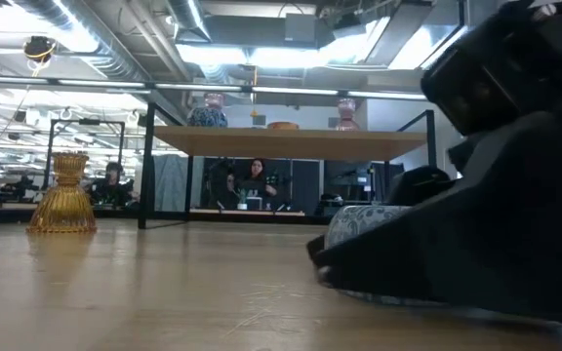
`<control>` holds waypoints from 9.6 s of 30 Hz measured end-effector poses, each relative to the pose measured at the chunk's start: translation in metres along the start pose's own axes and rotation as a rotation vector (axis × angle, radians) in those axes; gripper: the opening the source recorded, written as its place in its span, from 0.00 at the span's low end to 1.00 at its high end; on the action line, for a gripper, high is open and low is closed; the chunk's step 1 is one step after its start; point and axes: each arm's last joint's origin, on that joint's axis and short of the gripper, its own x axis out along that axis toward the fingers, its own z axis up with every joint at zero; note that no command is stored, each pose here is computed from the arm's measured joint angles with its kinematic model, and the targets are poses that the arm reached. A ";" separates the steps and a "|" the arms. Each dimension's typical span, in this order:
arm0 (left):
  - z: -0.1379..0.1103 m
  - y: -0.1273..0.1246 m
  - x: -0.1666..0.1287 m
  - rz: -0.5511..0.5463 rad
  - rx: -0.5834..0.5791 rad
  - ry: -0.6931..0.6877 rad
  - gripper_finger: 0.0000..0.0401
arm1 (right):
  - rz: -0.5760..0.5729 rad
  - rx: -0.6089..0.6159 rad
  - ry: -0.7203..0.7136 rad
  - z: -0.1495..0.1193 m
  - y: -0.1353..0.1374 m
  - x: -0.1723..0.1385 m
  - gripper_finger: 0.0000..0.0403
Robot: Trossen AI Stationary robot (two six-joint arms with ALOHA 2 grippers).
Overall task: Pick & Place candle stick holders
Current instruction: Put the white candle on the shelf
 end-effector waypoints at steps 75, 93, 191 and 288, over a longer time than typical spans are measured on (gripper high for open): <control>0.004 -0.020 -0.027 -0.097 -0.032 -0.018 0.00 | -0.478 0.018 0.119 0.223 -0.184 -0.062 0.70; 0.004 -0.023 -0.032 -0.096 -0.032 -0.017 0.00 | -0.778 0.278 0.132 0.199 -0.221 -0.068 0.70; 0.003 -0.019 -0.026 -0.086 -0.010 -0.016 0.00 | -0.862 0.188 0.013 0.194 -0.231 -0.041 0.78; 0.040 -0.034 -0.081 -0.094 0.044 -0.081 0.00 | -0.674 0.067 0.104 0.170 -0.162 -0.087 0.00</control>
